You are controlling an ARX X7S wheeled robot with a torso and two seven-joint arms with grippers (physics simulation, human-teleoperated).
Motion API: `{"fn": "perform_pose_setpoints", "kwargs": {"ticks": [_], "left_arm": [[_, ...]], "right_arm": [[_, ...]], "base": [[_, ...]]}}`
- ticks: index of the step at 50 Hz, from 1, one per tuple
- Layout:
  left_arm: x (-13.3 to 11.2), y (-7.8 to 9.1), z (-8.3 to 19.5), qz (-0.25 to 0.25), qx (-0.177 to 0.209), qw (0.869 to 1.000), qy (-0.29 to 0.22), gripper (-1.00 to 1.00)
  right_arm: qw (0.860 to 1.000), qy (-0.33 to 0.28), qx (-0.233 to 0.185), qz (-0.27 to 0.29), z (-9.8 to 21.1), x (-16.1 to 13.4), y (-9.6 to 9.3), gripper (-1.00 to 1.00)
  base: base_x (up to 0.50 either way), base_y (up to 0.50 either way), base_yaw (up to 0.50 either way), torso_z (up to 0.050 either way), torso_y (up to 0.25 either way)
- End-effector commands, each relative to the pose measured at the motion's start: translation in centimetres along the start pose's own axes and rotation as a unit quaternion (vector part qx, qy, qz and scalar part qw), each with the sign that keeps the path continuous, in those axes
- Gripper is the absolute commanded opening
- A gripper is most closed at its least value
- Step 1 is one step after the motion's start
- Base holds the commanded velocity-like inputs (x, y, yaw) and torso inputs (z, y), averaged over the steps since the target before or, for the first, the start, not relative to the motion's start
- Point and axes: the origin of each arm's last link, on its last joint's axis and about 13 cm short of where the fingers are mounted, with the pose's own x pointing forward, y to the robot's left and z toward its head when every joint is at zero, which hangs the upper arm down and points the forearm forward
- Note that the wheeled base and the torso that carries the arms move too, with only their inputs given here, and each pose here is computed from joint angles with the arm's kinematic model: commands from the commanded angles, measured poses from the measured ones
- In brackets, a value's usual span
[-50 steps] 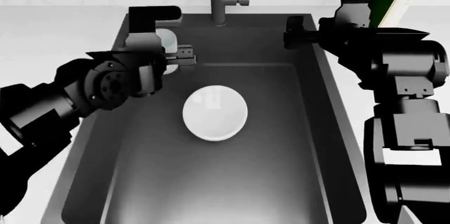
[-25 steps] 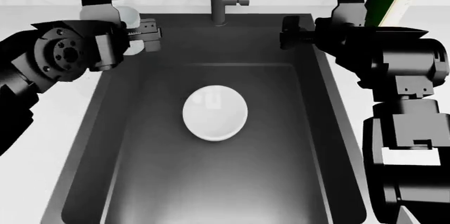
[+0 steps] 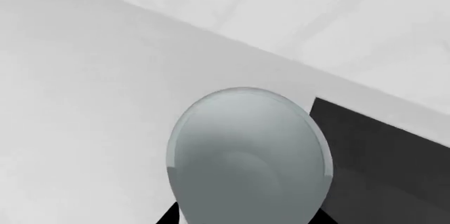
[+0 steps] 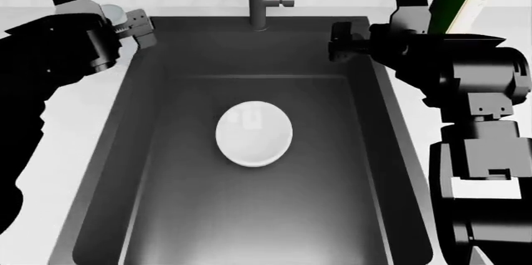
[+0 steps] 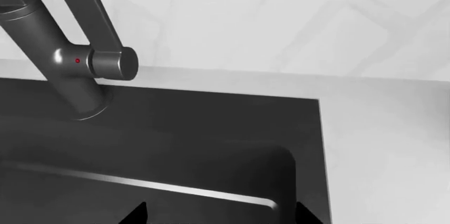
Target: Pick the cup and bowl from the sink and place them on the counter for drying.
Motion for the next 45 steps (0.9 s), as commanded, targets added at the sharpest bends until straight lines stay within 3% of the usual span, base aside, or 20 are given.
{"fn": "perform_pose_setpoints", "kwargs": {"ticks": [1, 17, 36, 37, 45], "left_arm": [[1.9, 4.2, -1.1, 0.133, 0.031, 0.991, 0.001, -1.0], [2.6, 6.6, -1.7, 0.191, 0.042, 0.981, 0.004, -1.0], [3.3, 7.2, -4.3, 0.199, 0.068, 0.977, 0.032, -1.0], [3.3, 7.4, -4.1, 0.197, 0.067, 0.978, 0.033, 1.0], [3.1, 7.1, -3.3, 0.195, 0.058, 0.979, 0.023, 1.0]], "right_arm": [[1.0, 0.003, -0.001, 0.001, 0.0, -0.1, -0.1, 1.0], [1.0, 0.008, -0.002, 0.006, -0.3, 0.3, 0.1, 1.0], [1.0, 0.012, -0.001, 0.007, -0.8, 0.3, 0.0, 1.0], [1.0, 0.012, -0.001, 0.008, -0.8, 0.3, 0.0, 1.0], [1.0, 0.011, 0.001, 0.009, -0.9, 0.3, 0.0, 1.0]], "base": [[0.0, 0.0, 0.0, 0.0, 0.0], [0.0, 0.0, 0.0, 0.0, -0.001], [0.0, 0.0, 0.0, 0.0, -0.004], [0.0, 0.0, 0.0, 0.0, 0.0], [0.0, 0.0, 0.0, 0.0, 0.0]]}}
